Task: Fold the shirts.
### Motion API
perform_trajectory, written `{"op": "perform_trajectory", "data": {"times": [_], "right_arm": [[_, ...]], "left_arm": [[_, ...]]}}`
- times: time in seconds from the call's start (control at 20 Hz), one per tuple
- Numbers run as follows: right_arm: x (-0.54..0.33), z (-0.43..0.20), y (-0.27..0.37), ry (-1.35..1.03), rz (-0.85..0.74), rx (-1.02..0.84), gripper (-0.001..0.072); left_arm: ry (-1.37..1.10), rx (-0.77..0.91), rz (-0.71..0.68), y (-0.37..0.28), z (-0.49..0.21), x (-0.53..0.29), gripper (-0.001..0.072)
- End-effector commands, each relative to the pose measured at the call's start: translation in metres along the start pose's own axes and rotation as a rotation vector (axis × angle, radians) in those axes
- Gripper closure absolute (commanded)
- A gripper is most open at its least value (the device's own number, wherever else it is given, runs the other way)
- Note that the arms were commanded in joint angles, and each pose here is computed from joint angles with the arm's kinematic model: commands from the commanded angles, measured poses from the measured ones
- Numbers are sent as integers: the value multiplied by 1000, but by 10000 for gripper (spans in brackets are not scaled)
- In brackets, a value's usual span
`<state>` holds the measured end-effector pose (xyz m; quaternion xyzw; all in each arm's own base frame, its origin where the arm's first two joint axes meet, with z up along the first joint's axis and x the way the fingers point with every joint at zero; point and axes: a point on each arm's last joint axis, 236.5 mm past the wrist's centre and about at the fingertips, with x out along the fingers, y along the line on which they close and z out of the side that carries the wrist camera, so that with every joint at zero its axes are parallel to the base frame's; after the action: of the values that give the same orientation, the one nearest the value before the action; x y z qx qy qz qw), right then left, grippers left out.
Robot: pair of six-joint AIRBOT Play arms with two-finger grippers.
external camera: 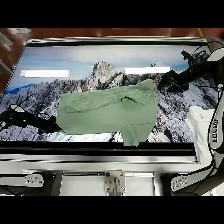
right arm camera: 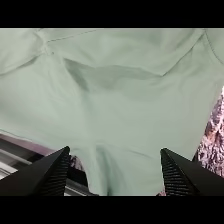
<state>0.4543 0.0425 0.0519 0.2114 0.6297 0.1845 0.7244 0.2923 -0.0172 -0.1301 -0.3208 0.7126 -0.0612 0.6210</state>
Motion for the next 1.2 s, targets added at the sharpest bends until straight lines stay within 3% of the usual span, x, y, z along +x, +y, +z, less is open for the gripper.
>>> {"op": "perform_trajectory", "data": {"times": [0.0,0.15,0.3,0.35,0.4,0.6,0.7,1.05,1.1,1.15], "right_arm": [[-1,-21,-20,86,-88,42,83],[4,-82,-61,322,-243,71,114],[39,-118,-55,385,-90,168,111],[53,-126,-56,391,-53,208,74],[66,-132,-61,387,-43,239,40],[107,-131,-79,301,-108,306,41],[119,-135,-80,301,-134,292,107],[141,-146,-79,331,-146,317,108],[141,-145,-79,327,-147,320,158],[141,-144,-79,321,-149,329,320]], "left_arm": [[7,36,5,-4,-1,3,663],[22,71,-2,-8,-6,-1,663],[24,139,-10,-15,-12,-10,664],[10,152,-10,-18,-12,-15,664],[-10,163,-8,-22,-10,-21,664],[-60,196,-3,-28,-7,-33,664],[-54,169,-18,-32,-8,-32,664],[-77,156,-104,-52,-5,-34,664],[-80,153,-112,-54,-4,-34,663],[-82,150,-124,-57,-4,-35,664]]}}
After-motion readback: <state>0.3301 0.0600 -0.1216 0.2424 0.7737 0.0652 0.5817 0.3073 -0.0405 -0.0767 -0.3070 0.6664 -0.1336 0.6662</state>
